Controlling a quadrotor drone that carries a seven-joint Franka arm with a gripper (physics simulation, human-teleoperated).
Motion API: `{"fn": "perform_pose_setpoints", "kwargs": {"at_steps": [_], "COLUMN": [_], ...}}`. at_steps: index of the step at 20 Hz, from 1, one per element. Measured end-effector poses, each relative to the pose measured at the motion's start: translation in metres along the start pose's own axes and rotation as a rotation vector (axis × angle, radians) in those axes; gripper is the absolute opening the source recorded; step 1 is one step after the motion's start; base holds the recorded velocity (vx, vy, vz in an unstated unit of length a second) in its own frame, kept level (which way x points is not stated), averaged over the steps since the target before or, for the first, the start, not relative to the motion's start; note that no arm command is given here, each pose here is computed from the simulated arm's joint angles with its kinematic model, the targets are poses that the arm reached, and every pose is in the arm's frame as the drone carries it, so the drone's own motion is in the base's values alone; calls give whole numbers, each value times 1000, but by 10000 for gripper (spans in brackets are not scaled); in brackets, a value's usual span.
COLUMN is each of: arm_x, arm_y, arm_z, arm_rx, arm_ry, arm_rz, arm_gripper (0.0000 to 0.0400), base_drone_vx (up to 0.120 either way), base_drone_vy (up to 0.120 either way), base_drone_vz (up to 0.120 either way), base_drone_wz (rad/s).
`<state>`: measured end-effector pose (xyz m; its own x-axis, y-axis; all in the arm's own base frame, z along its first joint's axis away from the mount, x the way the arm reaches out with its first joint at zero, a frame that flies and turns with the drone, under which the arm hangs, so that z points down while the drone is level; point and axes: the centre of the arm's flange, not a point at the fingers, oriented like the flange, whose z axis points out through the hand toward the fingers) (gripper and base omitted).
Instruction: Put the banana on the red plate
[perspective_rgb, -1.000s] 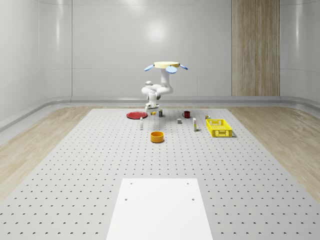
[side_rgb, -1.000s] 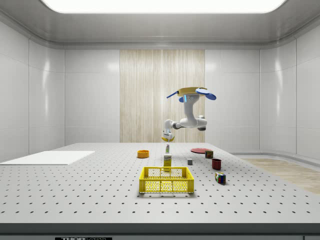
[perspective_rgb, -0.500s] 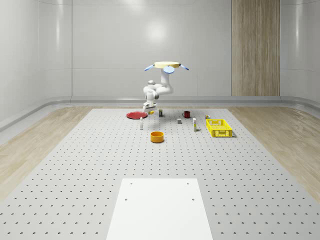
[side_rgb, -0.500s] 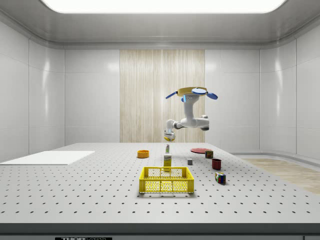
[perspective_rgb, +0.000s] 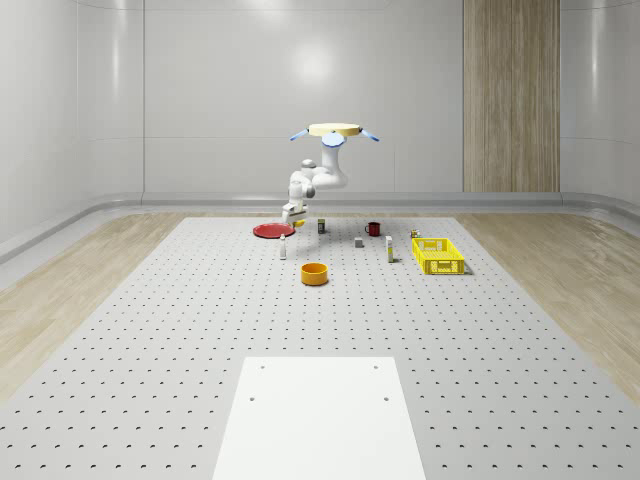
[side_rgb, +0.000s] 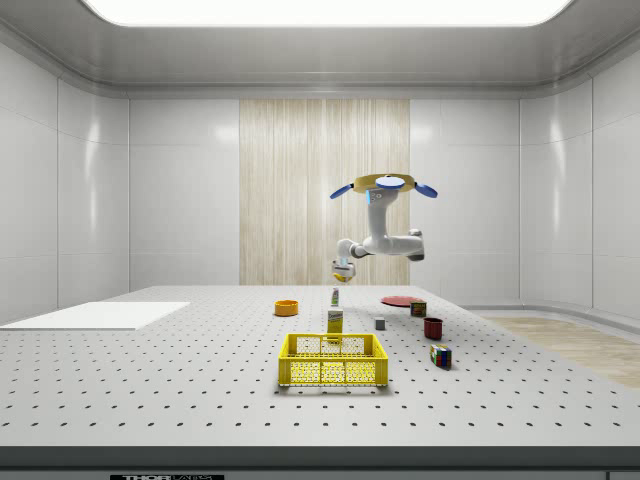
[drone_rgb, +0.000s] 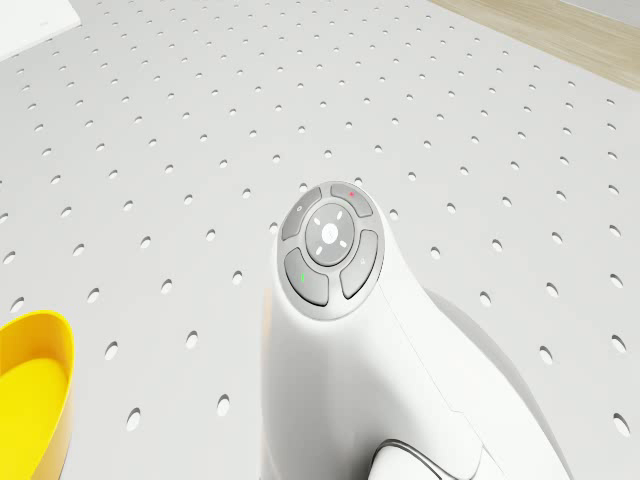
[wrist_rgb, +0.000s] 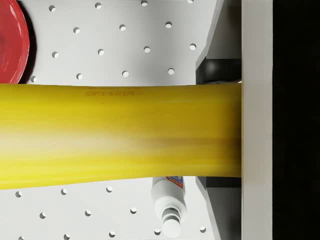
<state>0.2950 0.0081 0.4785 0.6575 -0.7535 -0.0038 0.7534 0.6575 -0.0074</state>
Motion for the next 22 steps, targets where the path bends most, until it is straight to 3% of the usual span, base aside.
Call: {"fn": "perform_pose_setpoints", "kwargs": {"at_steps": [18,22], "arm_x": [0,0], "arm_y": [0,0], "arm_z": [0,0], "arm_rx": [4,5], "arm_ry": [2,3], "arm_rz": [-539,-634], "arm_gripper": [193,193], "base_drone_vx": [0,0], "base_drone_vy": [0,0], "base_drone_vz": [0,0], "base_drone_wz": [-300,-125]}}
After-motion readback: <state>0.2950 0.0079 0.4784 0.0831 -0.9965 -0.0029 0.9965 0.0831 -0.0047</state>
